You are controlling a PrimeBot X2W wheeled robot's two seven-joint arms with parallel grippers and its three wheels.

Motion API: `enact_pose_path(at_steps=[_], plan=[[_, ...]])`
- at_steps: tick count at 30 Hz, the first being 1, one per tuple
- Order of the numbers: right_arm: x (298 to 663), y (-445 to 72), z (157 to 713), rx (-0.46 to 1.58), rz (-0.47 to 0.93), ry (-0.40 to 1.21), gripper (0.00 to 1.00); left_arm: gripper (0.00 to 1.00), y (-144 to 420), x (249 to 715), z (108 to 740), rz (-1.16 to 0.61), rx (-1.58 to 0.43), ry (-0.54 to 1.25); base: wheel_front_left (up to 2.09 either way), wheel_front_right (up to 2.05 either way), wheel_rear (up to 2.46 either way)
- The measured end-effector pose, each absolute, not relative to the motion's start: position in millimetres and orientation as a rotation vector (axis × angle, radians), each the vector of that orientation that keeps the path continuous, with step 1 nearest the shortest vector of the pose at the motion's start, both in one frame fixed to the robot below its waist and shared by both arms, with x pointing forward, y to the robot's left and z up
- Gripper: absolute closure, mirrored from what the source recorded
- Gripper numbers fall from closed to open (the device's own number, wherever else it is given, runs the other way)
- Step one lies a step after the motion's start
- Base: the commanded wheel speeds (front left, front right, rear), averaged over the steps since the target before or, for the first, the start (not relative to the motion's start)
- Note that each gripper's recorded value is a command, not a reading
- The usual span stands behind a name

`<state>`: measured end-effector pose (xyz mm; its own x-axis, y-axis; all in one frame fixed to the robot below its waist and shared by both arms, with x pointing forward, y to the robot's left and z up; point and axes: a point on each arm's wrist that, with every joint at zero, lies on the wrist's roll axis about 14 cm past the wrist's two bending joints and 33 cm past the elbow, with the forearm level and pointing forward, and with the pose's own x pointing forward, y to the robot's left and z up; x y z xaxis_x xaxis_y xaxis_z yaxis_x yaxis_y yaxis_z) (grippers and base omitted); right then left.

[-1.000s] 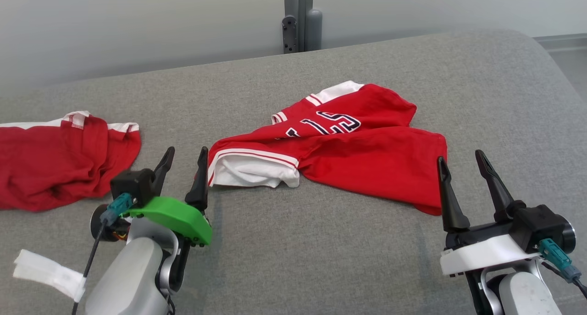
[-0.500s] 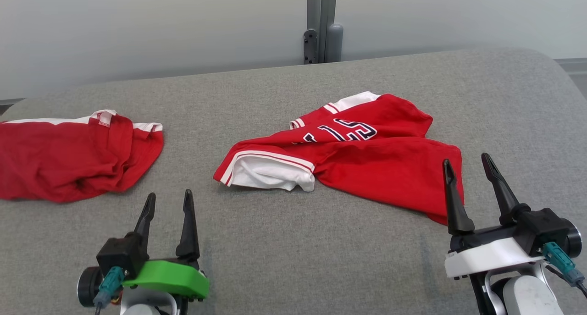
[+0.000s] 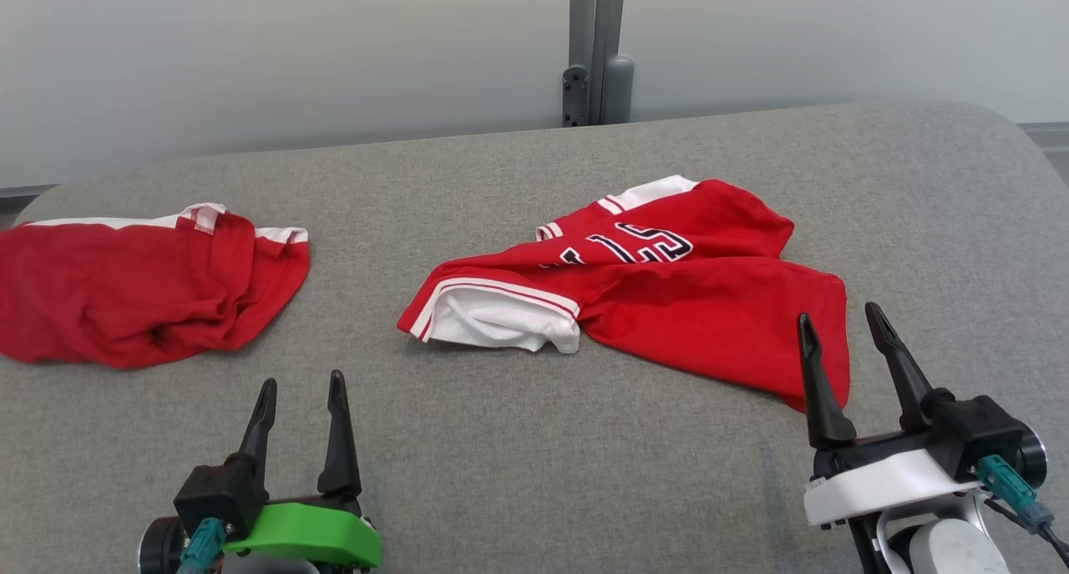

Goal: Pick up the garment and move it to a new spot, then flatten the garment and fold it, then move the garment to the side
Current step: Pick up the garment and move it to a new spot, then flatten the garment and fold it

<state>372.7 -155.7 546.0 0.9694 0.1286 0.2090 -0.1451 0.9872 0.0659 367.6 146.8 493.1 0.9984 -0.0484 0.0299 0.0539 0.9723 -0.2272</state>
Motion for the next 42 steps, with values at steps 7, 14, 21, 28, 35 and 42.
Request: enact_pose_path(at_steps=[7,14,21,28,35,42], plan=[[372.4,-156.3,541.6,0.085,0.136,-0.192,0.00,0.00,146.8,367.6,492.6,-0.054,-0.225,-0.026,0.00,0.00,0.00],[373.1,-155.4,537.8,0.087,0.138,-0.180,0.00,0.00,148.0,367.7,491.3,-0.050,-0.225,-0.024,0.00,0.00,0.00],[374.7,-154.8,535.2,0.089,0.139,-0.173,0.00,0.00,148.0,367.9,488.5,-0.053,-0.222,-0.017,0.00,0.00,0.00],[378.0,-154.6,532.1,0.089,0.140,-0.164,0.00,0.00,138.4,367.7,476.6,-0.087,-0.226,0.022,0.00,0.00,0.00],[386.8,-155.7,529.9,0.079,0.136,-0.159,0.00,0.00,101.8,377.8,454.7,-0.203,-0.248,0.104,0.00,0.00,0.00],[394.6,-165.1,527.5,0.064,0.110,-0.155,0.00,0.00,67.6,399.3,426.3,-0.278,-0.327,0.220,0.00,0.00,0.00]])
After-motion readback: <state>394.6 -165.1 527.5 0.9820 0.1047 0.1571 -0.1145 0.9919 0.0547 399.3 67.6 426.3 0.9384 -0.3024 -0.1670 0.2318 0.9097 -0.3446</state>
